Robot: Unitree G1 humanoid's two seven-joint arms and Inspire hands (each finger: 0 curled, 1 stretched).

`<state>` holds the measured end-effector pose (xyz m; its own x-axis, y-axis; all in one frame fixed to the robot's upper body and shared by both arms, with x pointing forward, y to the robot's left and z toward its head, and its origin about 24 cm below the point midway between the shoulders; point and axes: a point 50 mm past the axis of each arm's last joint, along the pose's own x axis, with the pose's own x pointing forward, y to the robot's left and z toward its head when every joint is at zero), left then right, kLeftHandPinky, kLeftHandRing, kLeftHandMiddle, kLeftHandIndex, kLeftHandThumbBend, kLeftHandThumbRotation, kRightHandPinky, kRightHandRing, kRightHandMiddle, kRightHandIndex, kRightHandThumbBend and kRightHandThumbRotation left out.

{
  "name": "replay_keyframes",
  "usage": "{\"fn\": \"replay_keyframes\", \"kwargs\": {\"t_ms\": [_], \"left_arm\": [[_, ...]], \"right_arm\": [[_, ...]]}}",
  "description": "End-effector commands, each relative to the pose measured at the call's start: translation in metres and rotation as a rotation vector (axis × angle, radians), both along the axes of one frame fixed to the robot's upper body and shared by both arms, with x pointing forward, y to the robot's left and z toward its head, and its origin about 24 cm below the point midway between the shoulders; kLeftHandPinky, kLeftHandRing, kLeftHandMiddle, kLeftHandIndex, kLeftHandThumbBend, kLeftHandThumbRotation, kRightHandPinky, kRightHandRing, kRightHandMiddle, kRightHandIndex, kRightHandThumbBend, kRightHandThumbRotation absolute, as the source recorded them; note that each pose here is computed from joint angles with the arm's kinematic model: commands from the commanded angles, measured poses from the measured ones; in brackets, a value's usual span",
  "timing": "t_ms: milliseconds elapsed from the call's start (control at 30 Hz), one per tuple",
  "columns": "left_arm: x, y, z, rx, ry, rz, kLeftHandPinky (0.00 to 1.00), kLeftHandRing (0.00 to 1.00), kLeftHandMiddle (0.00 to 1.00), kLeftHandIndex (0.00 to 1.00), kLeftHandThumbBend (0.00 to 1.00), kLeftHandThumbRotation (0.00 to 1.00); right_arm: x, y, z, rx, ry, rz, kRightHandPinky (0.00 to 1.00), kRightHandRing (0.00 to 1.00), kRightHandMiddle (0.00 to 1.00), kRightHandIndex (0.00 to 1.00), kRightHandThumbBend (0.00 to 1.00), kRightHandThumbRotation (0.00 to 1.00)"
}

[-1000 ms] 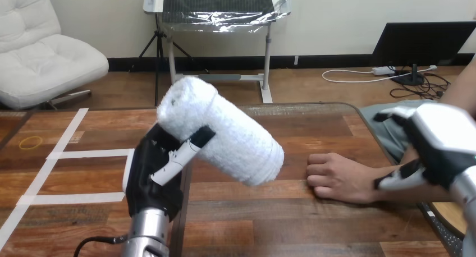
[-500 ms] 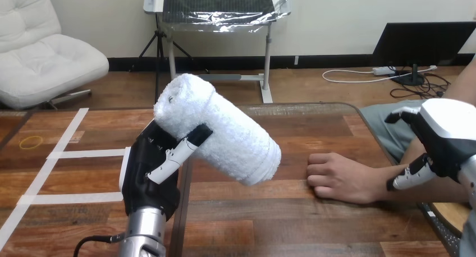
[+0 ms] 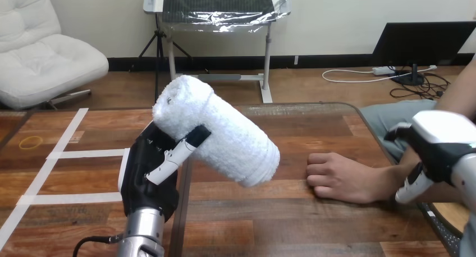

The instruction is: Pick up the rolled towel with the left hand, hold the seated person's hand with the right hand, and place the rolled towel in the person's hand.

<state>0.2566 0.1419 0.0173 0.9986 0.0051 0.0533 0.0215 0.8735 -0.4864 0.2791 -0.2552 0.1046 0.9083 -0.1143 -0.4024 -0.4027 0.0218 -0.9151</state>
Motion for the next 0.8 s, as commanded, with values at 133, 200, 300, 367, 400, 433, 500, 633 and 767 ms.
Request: {"fn": "replay_keyframes", "kwargs": {"t_ms": [133, 200, 300, 367, 400, 433, 500, 633, 767], "left_arm": [[0.012, -0.010, 0.029, -0.028, -0.132, -0.013, 0.39, 0.41, 0.46, 0.49, 0.73, 0.00], [0.012, -0.009, 0.029, -0.020, -0.132, -0.013, 0.39, 0.41, 0.46, 0.49, 0.73, 0.00], [0.012, -0.009, 0.029, -0.022, -0.132, -0.015, 0.39, 0.41, 0.46, 0.49, 0.73, 0.00], [0.012, -0.008, 0.029, -0.024, -0.132, -0.015, 0.39, 0.41, 0.46, 0.49, 0.72, 0.00], [0.012, -0.008, 0.029, -0.024, -0.132, -0.015, 0.39, 0.41, 0.46, 0.49, 0.72, 0.00], [0.012, -0.008, 0.029, -0.024, -0.132, -0.014, 0.39, 0.41, 0.46, 0.49, 0.72, 0.00], [0.012, -0.007, 0.029, -0.027, -0.131, -0.015, 0.39, 0.41, 0.46, 0.49, 0.72, 0.00], [0.011, -0.006, 0.029, -0.030, -0.131, -0.016, 0.39, 0.41, 0.46, 0.49, 0.72, 0.00], [0.011, -0.005, 0.029, -0.027, -0.129, -0.015, 0.39, 0.41, 0.46, 0.49, 0.73, 0.00]], "right_arm": [[0.017, 0.001, 0.023, -0.089, -0.008, 0.015, 0.84, 0.91, 0.90, 0.86, 0.82, 0.00], [0.018, 0.001, 0.021, -0.096, 0.010, 0.016, 0.85, 0.91, 0.90, 0.87, 0.82, 0.00], [0.020, 0.000, 0.019, -0.098, 0.023, 0.020, 0.85, 0.91, 0.90, 0.87, 0.82, 0.00], [0.021, 0.000, 0.018, -0.103, 0.036, 0.022, 0.86, 0.91, 0.90, 0.87, 0.82, 0.00], [0.022, -0.001, 0.017, -0.107, 0.044, 0.021, 0.86, 0.91, 0.90, 0.87, 0.82, 0.00], [0.022, -0.001, 0.016, -0.109, 0.049, 0.021, 0.86, 0.91, 0.90, 0.87, 0.82, 0.00], [0.023, -0.001, 0.015, -0.120, 0.069, 0.021, 0.87, 0.91, 0.91, 0.87, 0.81, 0.00], [0.026, -0.002, 0.013, -0.144, 0.097, 0.021, 0.88, 0.92, 0.91, 0.87, 0.81, 0.00], [0.029, -0.004, 0.010, -0.166, 0.119, 0.015, 0.88, 0.92, 0.91, 0.87, 0.80, 0.00]]}}
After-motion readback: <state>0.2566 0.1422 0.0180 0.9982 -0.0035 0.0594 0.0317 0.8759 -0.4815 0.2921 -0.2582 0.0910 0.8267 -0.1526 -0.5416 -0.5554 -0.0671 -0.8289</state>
